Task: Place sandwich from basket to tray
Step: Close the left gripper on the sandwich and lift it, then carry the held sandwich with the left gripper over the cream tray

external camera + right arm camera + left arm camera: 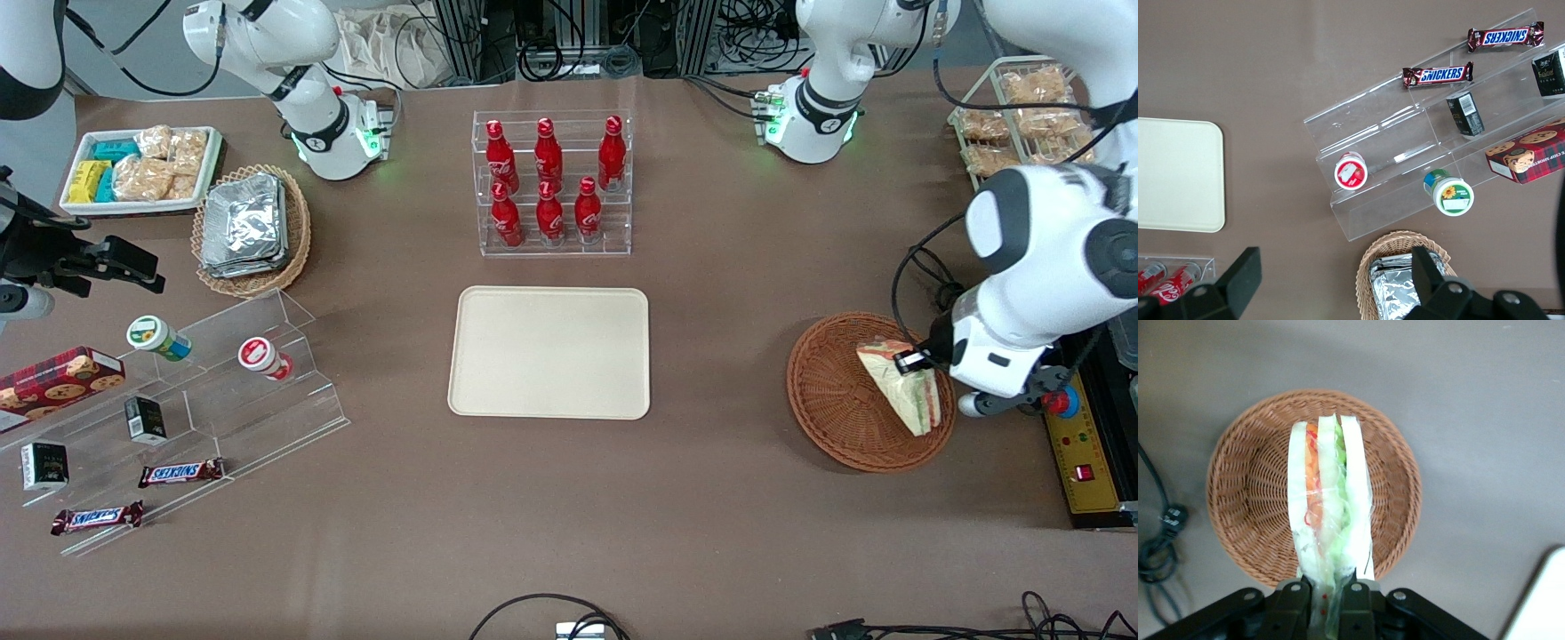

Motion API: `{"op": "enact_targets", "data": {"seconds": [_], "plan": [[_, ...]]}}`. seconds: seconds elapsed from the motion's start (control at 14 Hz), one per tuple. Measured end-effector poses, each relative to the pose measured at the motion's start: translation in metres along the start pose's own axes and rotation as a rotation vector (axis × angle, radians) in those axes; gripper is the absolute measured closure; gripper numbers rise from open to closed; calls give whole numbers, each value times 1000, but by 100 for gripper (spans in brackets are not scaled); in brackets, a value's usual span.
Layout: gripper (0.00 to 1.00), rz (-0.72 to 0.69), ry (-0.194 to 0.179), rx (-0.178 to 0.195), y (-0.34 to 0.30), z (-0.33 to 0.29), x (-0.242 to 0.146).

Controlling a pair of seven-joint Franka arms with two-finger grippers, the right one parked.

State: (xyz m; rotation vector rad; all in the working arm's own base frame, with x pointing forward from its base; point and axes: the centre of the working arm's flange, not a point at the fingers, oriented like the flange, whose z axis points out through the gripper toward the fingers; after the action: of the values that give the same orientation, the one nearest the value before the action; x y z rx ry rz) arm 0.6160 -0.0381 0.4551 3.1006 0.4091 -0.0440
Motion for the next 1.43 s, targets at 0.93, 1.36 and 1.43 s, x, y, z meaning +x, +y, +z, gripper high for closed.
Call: {"op": "enact_targets", "data": {"seconds": [0.93, 1.36, 1.43], "plan": [[84, 409, -64, 15, 202, -103, -115], [84, 369, 4, 28, 300, -33, -152], [84, 365, 14, 33, 312, -12, -153]]}}
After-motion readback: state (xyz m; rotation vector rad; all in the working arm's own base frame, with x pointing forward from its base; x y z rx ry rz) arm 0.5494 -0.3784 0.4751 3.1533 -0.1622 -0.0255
